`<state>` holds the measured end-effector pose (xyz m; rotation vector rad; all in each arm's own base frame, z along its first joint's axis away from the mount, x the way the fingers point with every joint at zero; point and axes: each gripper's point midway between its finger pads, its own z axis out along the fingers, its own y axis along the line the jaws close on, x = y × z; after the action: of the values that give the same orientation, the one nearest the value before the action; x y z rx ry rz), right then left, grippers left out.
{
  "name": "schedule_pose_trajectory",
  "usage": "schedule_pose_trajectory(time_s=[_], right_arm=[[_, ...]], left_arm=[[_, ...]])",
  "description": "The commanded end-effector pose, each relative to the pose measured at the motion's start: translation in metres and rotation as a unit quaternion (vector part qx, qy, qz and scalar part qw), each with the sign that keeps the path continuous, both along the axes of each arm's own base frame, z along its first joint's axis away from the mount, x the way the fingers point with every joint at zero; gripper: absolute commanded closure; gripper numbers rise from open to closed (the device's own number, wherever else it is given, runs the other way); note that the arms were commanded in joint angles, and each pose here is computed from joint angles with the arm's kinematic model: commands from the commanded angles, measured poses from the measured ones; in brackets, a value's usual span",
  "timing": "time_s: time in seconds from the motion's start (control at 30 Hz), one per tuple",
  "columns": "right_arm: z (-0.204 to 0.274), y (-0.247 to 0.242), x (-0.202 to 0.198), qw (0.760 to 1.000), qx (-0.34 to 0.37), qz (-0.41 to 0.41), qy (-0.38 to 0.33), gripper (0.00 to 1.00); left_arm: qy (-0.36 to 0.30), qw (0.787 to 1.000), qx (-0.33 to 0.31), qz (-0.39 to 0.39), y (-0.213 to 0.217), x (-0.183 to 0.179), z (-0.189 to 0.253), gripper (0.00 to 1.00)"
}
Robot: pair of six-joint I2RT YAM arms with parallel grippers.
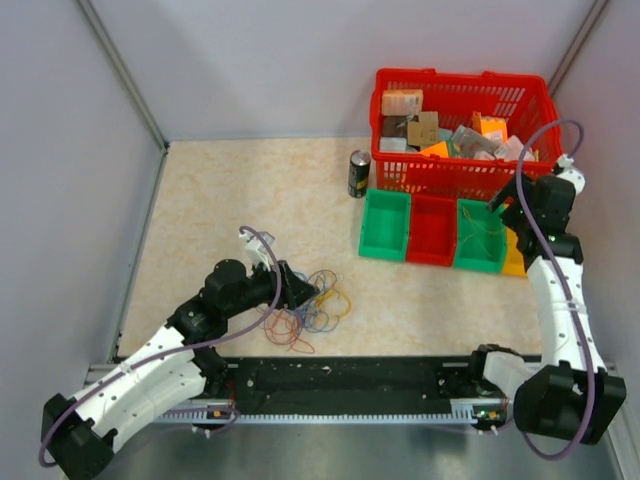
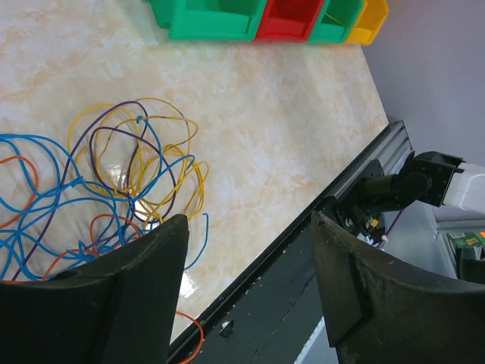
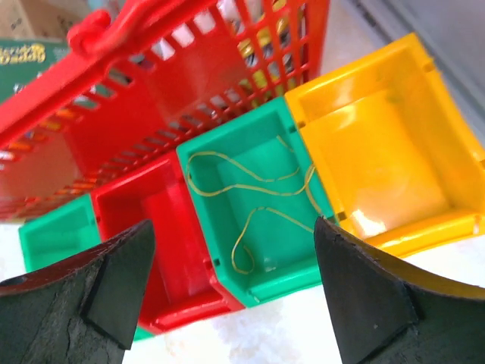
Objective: Untangle the cables
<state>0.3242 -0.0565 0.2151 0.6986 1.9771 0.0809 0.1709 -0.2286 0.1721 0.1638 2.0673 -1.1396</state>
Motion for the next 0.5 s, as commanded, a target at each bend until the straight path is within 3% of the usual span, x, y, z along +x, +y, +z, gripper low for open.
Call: schedule_pose_trajectory(time_s=[0.0,0.1,0.2,0.33,0.37,0.4,0.47], right_arm=[[-0.01,-0.027,0.0,0.997,-0.031,-0.057,0.053,0.15],[-0.032,-0.037,-0.004,0.993,-0.046,-0.078,0.081,0.17],[-0.052,-0.055,-0.005,0.985,-0.087,-0.104,0.11,0.28],[-0.068,-0.057,0.009,0.984,-0.091,-0.094,0.119,0.57],[-0.071,-0.052,0.015,0.987,-0.083,-0.079,0.113,0.77],[-0.072,-0.046,0.022,0.99,-0.074,-0.063,0.102,0.9],[-0.076,-0.025,0.037,0.996,-0.049,-0.019,0.069,1.0]], left_arm=[[-0.026,0.999,-0.016,-0.016,-0.004,-0.002,0.014,0.3],[-0.03,0.999,-0.016,-0.014,-0.002,-0.003,0.014,0.29],[-0.035,0.999,-0.016,-0.009,0.001,-0.003,0.015,0.29],[-0.039,0.999,-0.014,-0.007,0.002,-0.002,0.014,0.3],[-0.039,0.999,-0.014,-0.007,0.002,-0.002,0.014,0.3],[-0.037,0.999,-0.014,-0.006,0.002,-0.002,0.014,0.3],[-0.037,0.999,-0.014,-0.003,0.003,-0.001,0.014,0.3]])
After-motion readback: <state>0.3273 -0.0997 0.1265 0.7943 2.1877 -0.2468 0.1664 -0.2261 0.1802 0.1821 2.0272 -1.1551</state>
